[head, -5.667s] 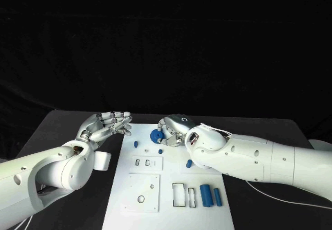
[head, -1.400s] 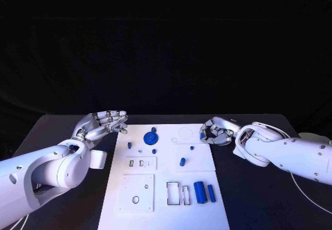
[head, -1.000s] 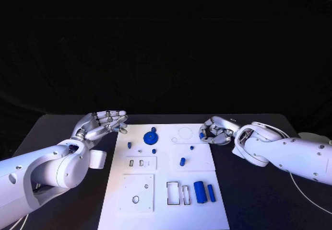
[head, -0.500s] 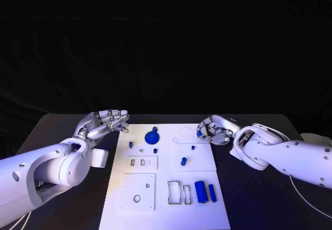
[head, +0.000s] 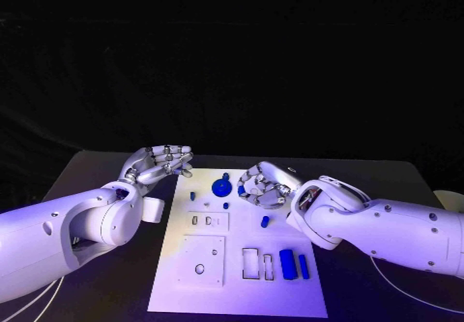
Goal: Assemble the parts on the task board
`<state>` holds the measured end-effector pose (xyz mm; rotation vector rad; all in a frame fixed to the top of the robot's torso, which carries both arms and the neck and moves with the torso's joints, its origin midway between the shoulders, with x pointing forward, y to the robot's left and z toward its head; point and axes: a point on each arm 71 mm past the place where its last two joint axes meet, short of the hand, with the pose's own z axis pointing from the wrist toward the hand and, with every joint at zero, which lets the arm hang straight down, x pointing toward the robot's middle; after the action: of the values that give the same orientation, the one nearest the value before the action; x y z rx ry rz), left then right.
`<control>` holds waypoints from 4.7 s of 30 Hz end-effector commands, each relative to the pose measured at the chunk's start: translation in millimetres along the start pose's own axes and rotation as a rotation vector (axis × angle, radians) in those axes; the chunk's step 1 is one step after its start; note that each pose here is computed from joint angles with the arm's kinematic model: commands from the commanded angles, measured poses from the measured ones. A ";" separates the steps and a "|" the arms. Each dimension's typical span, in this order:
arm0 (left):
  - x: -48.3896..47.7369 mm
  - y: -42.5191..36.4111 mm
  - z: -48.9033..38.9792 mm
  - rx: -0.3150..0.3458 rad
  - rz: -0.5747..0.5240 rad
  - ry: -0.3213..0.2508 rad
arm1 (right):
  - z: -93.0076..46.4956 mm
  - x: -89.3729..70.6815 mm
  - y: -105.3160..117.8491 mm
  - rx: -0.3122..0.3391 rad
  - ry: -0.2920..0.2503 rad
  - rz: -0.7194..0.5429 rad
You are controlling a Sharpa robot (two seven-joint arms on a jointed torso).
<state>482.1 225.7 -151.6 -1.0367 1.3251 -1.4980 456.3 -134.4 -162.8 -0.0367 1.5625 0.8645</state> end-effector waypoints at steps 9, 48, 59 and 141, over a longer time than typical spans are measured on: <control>4.6 0.9 5.8 0.005 -0.006 0.023 | 13.6 43.3 23.9 0.012 0.079 -0.105; 3.4 0.9 5.0 -0.002 -0.007 0.023 | 19.1 84.9 31.4 0.008 0.127 -0.186; 3.1 1.1 4.7 -0.006 -0.008 0.025 | 20.3 85.6 31.1 0.006 0.121 -0.189; 52.9 24.5 48.8 -0.663 1.067 0.535 | -40.7 -48.5 -64.0 0.139 -0.186 0.180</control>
<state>515.4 158.5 -167.7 -0.1968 2.2875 -0.6035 463.6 -223.9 -154.3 0.2745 1.4449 0.8649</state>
